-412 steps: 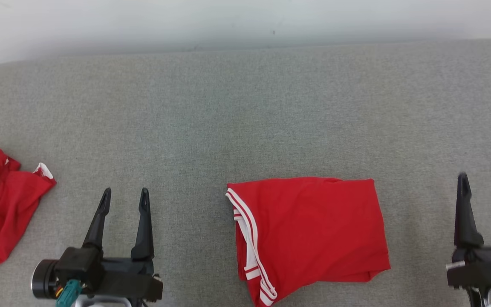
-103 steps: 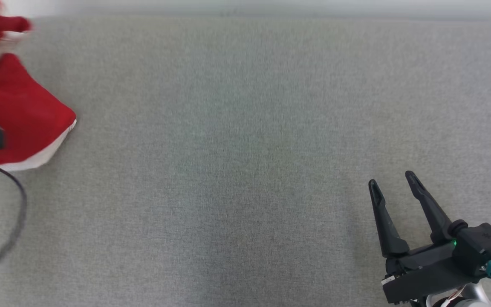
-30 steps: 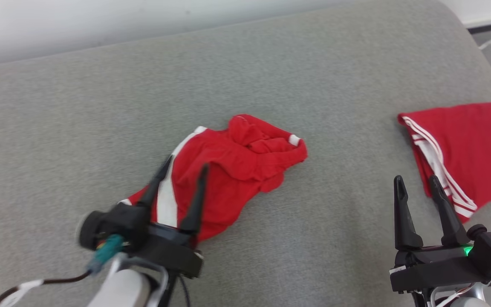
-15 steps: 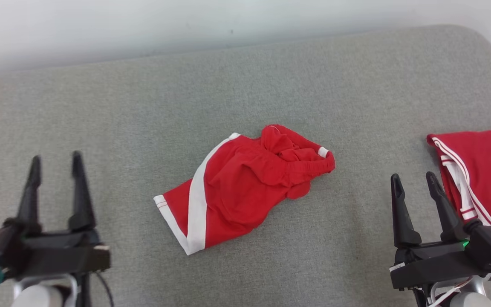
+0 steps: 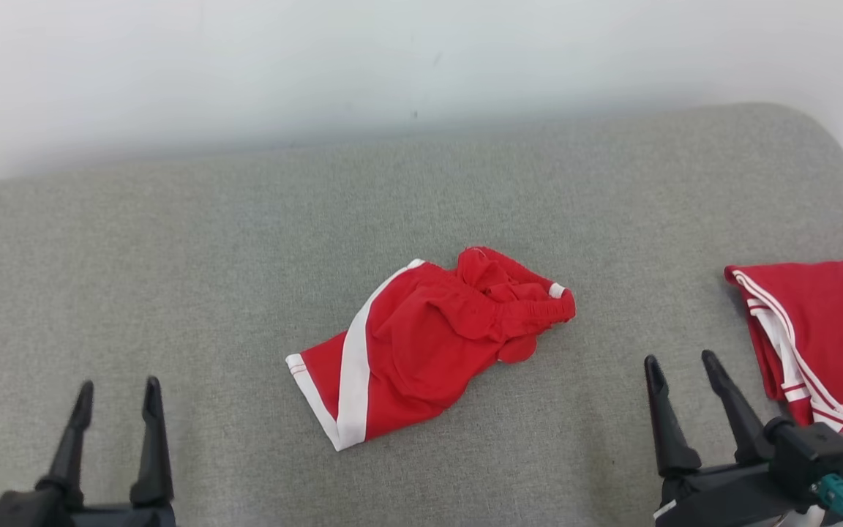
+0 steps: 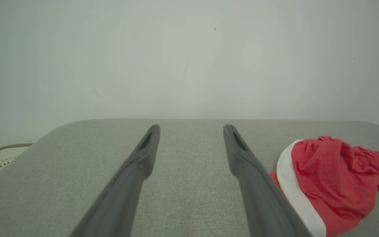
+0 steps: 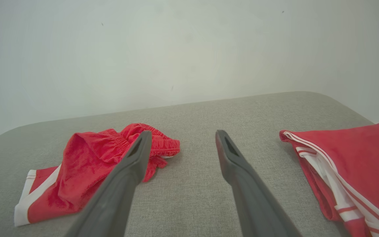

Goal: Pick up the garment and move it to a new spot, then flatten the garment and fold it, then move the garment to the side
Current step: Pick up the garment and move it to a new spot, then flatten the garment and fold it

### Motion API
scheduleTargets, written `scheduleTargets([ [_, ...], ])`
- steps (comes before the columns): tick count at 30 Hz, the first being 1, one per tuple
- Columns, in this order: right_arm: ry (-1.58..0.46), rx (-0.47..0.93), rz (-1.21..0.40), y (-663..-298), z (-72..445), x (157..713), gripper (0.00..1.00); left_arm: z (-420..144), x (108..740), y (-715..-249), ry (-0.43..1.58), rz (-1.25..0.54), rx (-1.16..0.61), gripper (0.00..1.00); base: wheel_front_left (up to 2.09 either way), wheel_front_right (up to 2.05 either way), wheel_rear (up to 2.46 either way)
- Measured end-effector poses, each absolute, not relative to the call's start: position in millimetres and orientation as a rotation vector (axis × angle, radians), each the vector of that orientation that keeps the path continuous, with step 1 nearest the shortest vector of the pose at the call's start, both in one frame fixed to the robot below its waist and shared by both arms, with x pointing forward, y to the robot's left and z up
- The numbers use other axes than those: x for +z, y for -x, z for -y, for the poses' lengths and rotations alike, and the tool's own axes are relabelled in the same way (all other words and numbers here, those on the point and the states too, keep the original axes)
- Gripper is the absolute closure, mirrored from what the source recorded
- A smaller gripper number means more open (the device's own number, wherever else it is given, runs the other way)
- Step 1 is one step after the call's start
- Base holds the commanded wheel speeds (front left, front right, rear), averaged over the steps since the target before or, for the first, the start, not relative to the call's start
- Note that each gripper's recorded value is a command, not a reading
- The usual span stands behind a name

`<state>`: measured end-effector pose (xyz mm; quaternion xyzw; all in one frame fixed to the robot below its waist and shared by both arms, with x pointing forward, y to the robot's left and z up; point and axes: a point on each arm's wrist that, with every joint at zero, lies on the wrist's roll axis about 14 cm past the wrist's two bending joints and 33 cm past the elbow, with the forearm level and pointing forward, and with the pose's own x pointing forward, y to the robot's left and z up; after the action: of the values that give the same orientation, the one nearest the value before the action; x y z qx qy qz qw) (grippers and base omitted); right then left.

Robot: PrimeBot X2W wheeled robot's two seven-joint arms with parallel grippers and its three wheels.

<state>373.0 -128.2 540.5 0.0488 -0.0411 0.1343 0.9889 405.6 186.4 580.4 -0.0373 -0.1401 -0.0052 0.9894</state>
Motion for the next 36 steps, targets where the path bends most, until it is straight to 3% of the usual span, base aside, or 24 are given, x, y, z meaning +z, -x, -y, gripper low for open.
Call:
scheduleTargets([
  [15,-0.056,0.315,0.112,-339.5,114.1,562.9,0.0,-181.9,569.6,-381.5,0.058,0.225,-0.012,0.0,0.0,0.0,0.0],
  [31,-0.058,0.346,0.105,-352.3,106.1,564.0,0.0,-192.8,571.1,-378.8,0.057,0.23,0.024,0.0,0.0,0.0,0.0],
  [36,-0.087,0.377,0.12,-371.5,101.7,570.3,0.0,-194.5,577.6,-378.8,0.06,0.253,0.031,0.0,0.0,0.0,0.0],
])
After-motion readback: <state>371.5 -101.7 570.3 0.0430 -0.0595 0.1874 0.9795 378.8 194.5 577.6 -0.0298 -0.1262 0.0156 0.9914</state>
